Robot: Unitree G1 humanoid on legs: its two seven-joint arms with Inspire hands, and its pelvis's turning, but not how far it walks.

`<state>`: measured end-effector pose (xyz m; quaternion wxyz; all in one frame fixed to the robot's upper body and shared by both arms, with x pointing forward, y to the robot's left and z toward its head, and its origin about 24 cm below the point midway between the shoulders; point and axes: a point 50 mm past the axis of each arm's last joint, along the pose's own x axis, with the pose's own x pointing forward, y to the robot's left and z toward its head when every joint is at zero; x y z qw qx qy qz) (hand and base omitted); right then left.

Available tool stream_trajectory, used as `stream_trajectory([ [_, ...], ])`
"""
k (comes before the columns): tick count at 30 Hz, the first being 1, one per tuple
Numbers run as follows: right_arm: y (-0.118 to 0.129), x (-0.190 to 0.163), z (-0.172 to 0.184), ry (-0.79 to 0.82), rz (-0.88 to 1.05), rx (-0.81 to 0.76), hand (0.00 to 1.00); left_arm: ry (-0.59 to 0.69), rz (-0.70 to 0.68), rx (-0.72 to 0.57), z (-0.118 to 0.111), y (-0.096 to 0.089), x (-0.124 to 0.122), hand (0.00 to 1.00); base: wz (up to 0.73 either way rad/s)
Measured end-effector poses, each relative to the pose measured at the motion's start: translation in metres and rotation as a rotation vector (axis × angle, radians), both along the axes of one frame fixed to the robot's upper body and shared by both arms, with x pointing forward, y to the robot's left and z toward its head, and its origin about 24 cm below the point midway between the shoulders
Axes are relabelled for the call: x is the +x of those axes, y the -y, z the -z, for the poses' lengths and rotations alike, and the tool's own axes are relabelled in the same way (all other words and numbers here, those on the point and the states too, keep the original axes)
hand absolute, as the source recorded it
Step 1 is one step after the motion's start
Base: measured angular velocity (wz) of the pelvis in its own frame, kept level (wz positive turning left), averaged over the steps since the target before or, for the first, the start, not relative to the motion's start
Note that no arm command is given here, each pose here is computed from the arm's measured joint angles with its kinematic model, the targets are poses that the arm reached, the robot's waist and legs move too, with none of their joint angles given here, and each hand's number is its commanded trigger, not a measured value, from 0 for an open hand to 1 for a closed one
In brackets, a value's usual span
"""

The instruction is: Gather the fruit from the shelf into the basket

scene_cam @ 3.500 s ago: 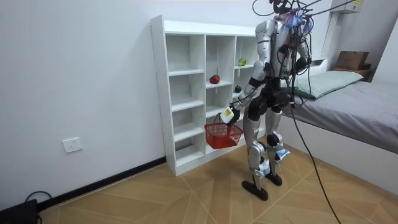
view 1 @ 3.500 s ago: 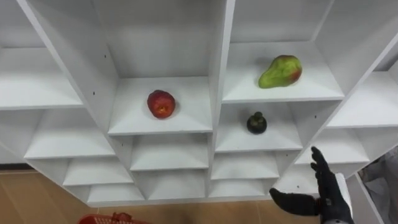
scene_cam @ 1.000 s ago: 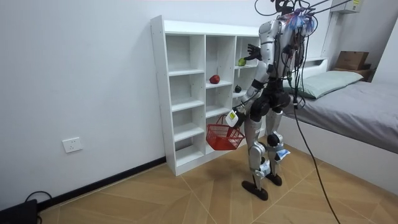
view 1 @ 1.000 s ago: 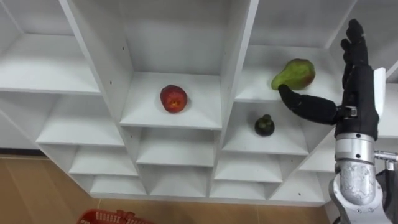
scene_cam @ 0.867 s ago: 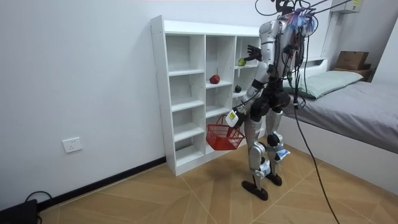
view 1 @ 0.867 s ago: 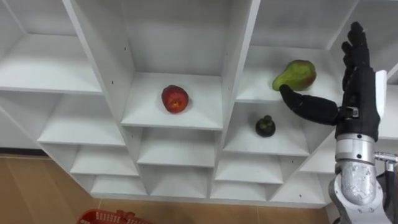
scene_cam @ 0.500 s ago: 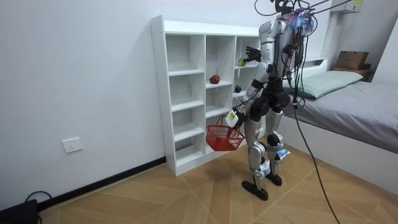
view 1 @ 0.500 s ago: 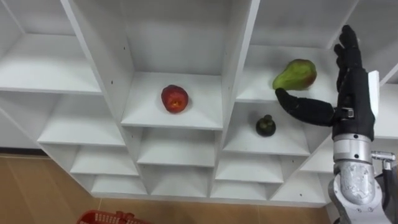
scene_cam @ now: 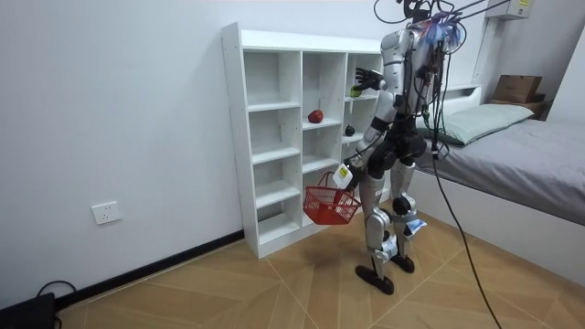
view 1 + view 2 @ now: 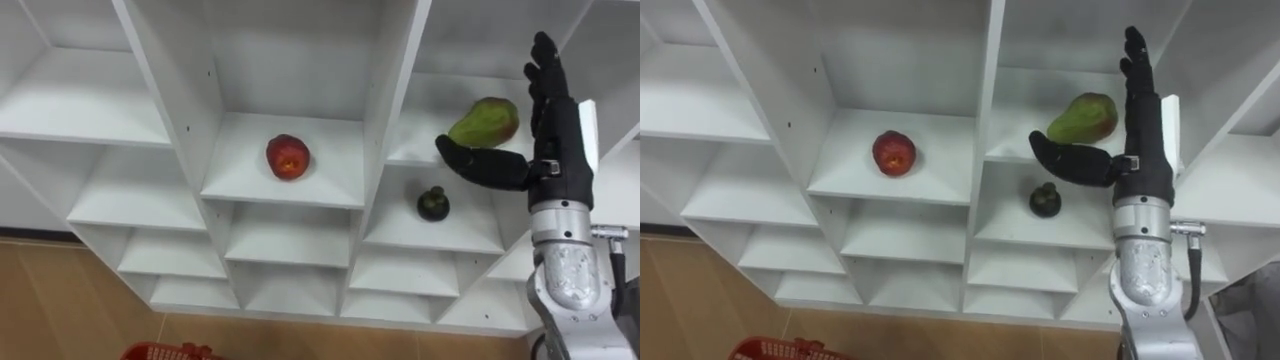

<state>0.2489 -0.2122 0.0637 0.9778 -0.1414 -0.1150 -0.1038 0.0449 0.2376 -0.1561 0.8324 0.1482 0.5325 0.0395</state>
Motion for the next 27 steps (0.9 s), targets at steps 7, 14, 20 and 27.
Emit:
stream_trajectory([
  [7, 0.004, 0.001, 0.01, -0.053, 0.007, -0.001, 0.0, 0.003, 0.001, 0.004, -0.001, -0.001, 0.0, 1.0, 0.0],
  [14, 0.008, 0.016, 0.003, -0.031, 0.018, 0.05, 0.0, 0.008, 0.009, 0.008, -0.002, -0.001, 0.0, 1.0, 0.0],
  [20, 0.017, 0.02, -0.006, 0.007, 0.058, 0.068, 0.0, -0.006, 0.035, 0.019, -0.001, -0.002, -0.004, 1.0, 0.04],
  [27, 0.028, 0.021, -0.006, 0.001, 0.103, 0.058, 0.0, -0.012, 0.038, 0.029, -0.001, -0.002, -0.007, 1.0, 0.0],
])
